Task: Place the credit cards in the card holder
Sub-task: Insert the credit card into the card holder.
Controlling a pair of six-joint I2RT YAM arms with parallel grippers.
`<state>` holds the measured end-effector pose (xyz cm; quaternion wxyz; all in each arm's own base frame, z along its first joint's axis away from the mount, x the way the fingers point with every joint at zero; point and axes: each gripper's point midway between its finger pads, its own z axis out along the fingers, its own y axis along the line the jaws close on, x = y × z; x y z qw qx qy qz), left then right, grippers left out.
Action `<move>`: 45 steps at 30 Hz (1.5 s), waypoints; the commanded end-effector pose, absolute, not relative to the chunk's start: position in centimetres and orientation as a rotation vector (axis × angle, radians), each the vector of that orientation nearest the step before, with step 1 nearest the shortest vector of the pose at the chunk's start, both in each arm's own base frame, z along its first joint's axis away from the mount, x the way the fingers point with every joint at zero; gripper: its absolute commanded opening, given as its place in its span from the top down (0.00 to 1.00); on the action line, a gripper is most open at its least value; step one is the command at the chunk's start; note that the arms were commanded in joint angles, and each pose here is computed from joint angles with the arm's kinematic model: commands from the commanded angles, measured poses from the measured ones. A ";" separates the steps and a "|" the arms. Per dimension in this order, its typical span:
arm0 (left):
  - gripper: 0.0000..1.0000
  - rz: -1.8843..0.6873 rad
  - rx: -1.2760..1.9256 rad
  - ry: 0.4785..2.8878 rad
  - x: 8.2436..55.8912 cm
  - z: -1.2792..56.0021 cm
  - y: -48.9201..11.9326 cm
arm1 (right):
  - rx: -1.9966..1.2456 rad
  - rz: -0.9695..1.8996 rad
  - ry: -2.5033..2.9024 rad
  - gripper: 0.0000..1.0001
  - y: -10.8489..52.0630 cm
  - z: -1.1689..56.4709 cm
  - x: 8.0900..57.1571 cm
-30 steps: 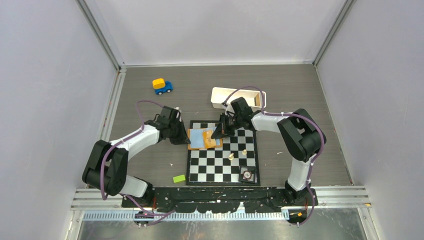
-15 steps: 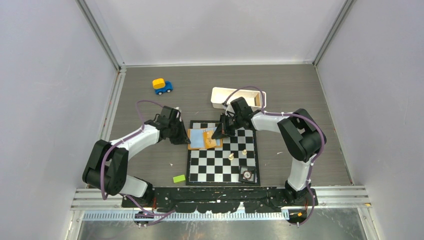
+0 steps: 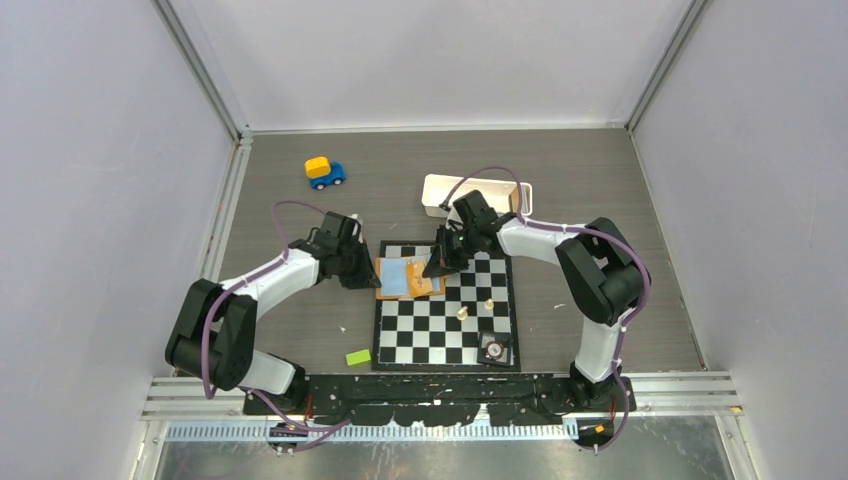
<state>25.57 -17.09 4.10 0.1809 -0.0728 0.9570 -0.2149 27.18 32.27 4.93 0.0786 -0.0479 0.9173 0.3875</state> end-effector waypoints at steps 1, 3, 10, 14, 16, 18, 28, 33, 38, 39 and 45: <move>0.91 -0.557 -0.198 2.711 26.0 3.3 -16.5 | -0.130 0.953 2.806 0.99 30.6 2.6 27.4; 0.91 -0.560 -0.195 2.715 25.9 3.2 -16.6 | -0.125 0.972 2.786 0.99 31.0 2.7 27.7; 0.91 -0.562 -0.194 2.713 25.9 3.3 -16.6 | -0.084 0.977 2.703 0.99 31.6 2.7 29.0; 0.91 -0.566 -0.195 2.713 25.9 3.2 -16.7 | -0.051 0.984 2.671 1.00 31.9 2.7 29.7; 0.91 -0.566 -0.195 2.715 25.9 3.2 -16.7 | -0.046 0.989 2.670 1.00 32.0 2.5 29.8; 0.91 -0.566 -0.194 2.715 25.9 3.2 -16.7 | -0.046 0.998 2.676 0.99 32.1 2.2 29.6; 0.91 -0.561 -0.201 2.716 25.9 3.1 -16.6 | -0.046 1.036 2.734 1.00 32.1 1.3 27.8; 0.92 -0.556 -0.207 2.718 25.9 3.1 -16.5 | -0.039 1.000 2.777 0.99 31.3 1.3 26.8; 0.92 -0.554 -0.214 2.715 25.9 3.2 -16.5 | -0.051 0.972 2.810 1.00 30.7 1.6 26.1; 0.92 -0.553 -0.214 2.715 25.9 3.2 -16.5 | -0.054 0.971 2.815 1.00 30.6 1.7 26.0; 0.92 -0.560 -0.216 2.711 25.9 3.3 -16.5 | -0.058 0.995 2.820 0.99 30.8 1.8 25.6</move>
